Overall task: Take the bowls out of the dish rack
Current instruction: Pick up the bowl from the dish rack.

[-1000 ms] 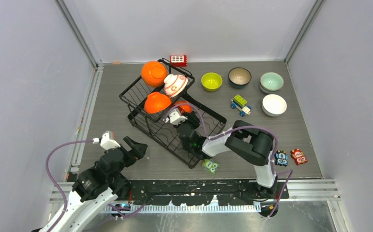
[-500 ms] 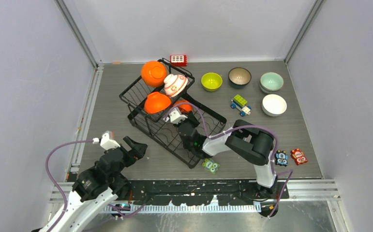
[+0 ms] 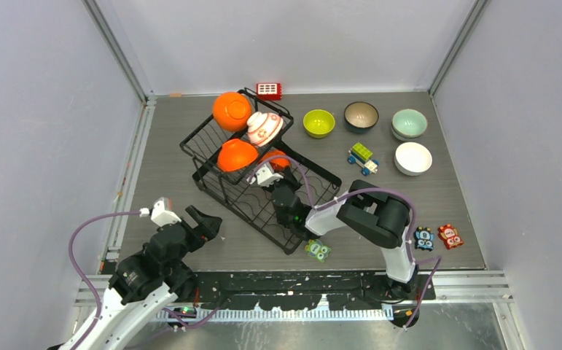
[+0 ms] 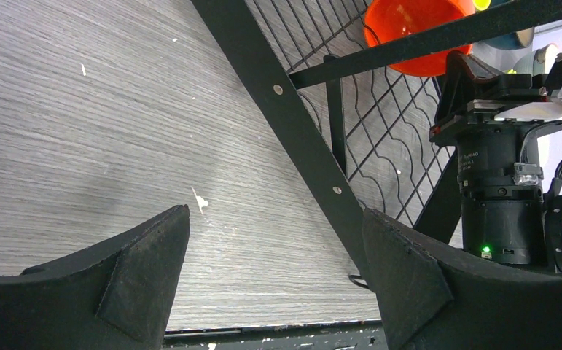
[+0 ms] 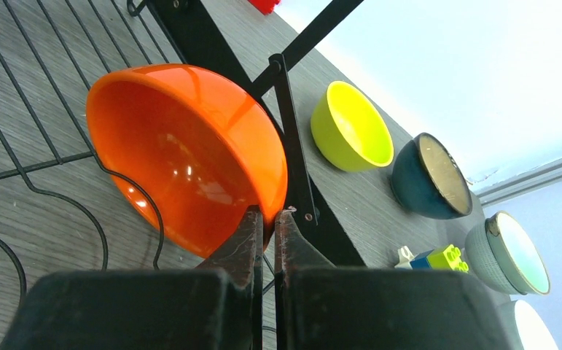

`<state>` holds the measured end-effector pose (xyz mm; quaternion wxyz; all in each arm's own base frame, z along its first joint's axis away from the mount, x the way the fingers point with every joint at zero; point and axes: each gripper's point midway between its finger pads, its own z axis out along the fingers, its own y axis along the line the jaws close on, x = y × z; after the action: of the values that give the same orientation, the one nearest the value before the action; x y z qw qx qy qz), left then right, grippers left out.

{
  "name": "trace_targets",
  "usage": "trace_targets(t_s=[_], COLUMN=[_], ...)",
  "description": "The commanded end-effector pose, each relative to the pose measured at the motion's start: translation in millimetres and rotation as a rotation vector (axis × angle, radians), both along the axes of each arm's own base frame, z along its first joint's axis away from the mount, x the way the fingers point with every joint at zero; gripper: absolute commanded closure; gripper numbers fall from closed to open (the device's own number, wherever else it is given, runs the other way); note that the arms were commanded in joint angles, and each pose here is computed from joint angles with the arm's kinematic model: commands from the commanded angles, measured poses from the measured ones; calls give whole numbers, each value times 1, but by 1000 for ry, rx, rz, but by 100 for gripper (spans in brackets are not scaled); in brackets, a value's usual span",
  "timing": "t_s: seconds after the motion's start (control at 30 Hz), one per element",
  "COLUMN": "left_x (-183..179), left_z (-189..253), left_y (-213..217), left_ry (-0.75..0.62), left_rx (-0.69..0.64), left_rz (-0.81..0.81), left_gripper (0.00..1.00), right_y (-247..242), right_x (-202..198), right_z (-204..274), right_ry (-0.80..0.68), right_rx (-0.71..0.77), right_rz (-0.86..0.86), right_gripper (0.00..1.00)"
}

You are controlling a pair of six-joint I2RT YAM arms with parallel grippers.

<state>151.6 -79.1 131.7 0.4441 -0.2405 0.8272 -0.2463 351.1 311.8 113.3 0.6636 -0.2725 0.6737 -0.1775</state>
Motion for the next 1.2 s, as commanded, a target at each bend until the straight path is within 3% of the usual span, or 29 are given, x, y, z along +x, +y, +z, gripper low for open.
trace_targets(t_s=[0.0, 0.43, 0.83, 1.17], left_x=[3, 2, 3, 3], left_z=[9, 9, 9, 8], left_y=[6, 6, 7, 6], left_ry=[-19, -15, -14, -11], left_rx=[5, 9, 12, 18], left_rz=[30, 31, 33, 34], left_gripper=[11, 10, 10, 10], right_y=[-4, -13, -19, -38], right_x=[-5, -11, -10, -2], right_z=[22, 33, 15, 44], right_ry=[-78, -136, -143, -174], right_rx=[82, 115, 73, 144], right_rz=[-46, -94, -111, -155], right_gripper=[99, 99, 99, 99])
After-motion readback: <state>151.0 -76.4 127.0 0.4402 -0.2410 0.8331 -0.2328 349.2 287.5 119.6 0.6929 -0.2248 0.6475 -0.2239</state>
